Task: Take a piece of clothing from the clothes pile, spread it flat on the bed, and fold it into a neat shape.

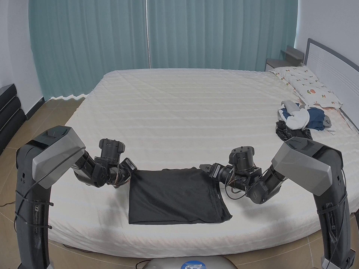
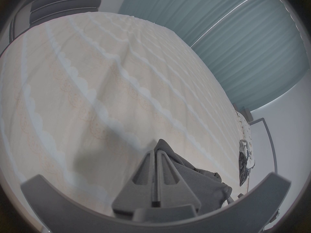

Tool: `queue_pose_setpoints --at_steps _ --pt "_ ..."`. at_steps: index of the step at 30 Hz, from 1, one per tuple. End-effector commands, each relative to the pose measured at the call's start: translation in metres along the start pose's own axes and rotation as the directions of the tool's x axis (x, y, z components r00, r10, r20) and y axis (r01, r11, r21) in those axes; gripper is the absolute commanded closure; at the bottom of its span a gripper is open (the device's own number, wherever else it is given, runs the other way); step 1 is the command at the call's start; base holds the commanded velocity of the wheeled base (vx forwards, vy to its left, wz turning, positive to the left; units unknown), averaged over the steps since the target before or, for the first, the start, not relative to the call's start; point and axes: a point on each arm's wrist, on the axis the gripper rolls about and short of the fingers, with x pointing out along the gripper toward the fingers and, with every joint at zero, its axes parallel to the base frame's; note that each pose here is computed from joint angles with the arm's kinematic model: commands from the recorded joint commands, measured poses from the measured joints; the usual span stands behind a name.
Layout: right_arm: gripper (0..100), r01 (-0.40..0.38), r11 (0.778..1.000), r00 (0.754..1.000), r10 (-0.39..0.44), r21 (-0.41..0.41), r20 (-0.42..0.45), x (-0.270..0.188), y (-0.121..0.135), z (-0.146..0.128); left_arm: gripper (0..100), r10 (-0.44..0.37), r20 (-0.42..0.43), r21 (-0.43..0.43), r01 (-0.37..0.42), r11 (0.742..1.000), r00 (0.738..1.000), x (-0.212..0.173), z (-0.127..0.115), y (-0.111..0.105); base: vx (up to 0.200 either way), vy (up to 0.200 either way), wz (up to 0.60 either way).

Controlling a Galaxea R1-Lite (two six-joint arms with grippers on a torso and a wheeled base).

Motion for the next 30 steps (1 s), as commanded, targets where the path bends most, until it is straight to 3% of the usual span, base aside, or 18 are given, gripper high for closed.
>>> queue_pose_setpoints --at_steps 1,30 --pt "100 0.008 1.000 1.000 -0.008 -0.009 -0.006 0.013 -0.006 -0.008 100 -0.002 -0.002 0.003 0.002 1.000 1.000 0.000 -0.001 -0.001 0.000 0.000 0.00" --pt "100 0.064 0.998 0.995 -0.064 0.003 0.080 0.027 -0.022 0.012 100 -0.011 -0.011 0.047 0.011 0.999 1.000 0.004 -0.007 -0.005 0.000 0.000 0.00"
